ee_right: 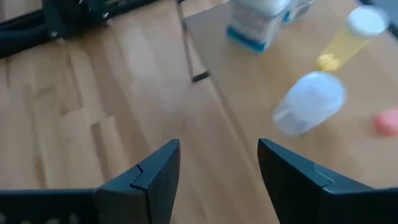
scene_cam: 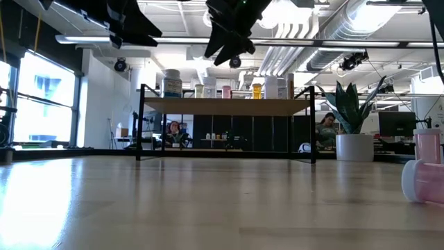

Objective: Pick and place medicine bottles onto shelf by color
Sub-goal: Put the pink pill bottle on the shelf

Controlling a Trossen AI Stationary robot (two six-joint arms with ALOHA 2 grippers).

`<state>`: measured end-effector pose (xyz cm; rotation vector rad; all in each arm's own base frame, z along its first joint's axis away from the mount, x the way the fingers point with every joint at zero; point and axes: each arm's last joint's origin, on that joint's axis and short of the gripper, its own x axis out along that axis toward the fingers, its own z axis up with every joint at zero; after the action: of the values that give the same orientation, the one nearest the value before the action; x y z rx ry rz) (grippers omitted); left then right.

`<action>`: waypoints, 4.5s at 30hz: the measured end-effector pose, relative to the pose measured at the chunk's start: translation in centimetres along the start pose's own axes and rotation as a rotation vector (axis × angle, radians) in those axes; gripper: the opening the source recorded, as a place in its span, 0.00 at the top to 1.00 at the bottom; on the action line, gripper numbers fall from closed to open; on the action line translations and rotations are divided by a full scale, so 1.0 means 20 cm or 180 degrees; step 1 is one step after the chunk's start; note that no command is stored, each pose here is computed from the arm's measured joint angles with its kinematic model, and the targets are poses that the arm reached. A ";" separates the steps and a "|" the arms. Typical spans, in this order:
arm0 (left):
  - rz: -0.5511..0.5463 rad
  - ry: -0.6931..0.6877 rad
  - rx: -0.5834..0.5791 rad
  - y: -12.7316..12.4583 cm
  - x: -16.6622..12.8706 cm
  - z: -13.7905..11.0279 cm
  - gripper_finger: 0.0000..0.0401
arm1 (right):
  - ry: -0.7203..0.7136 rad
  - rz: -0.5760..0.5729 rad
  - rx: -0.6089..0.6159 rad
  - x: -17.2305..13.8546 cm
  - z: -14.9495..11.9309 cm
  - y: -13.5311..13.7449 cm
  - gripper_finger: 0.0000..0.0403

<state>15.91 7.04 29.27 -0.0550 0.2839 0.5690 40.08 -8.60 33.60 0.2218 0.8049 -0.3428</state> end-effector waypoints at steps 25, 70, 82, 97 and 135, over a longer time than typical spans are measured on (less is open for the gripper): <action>-0.0562 0.0338 -0.0022 -0.07 -0.07 -0.05 0.37 | 0.1217 -0.0290 -0.0138 -0.35 -0.36 0.43 0.49; 0.0118 0.0242 -0.0421 -0.04 -0.07 -0.05 0.37 | 0.1658 -0.0333 0.1981 -0.55 -1.25 0.10 0.49; 0.0142 0.0249 -0.0485 -0.04 -0.07 -0.05 0.37 | 0.1662 -0.0216 0.1834 -0.51 -1.35 0.17 0.49; 0.0212 0.0235 -0.0493 -0.04 -0.07 -0.05 0.37 | 0.1702 -0.0349 0.1191 -0.39 -1.50 0.25 0.49; 0.0215 0.0236 -0.0502 -0.04 -0.07 -0.05 0.37 | 0.1805 -0.0501 0.1091 -0.32 -1.52 0.28 0.75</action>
<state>14.97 5.53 28.74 -0.2200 0.3134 0.6567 17.83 7.73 18.12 0.5955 1.3255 -0.5797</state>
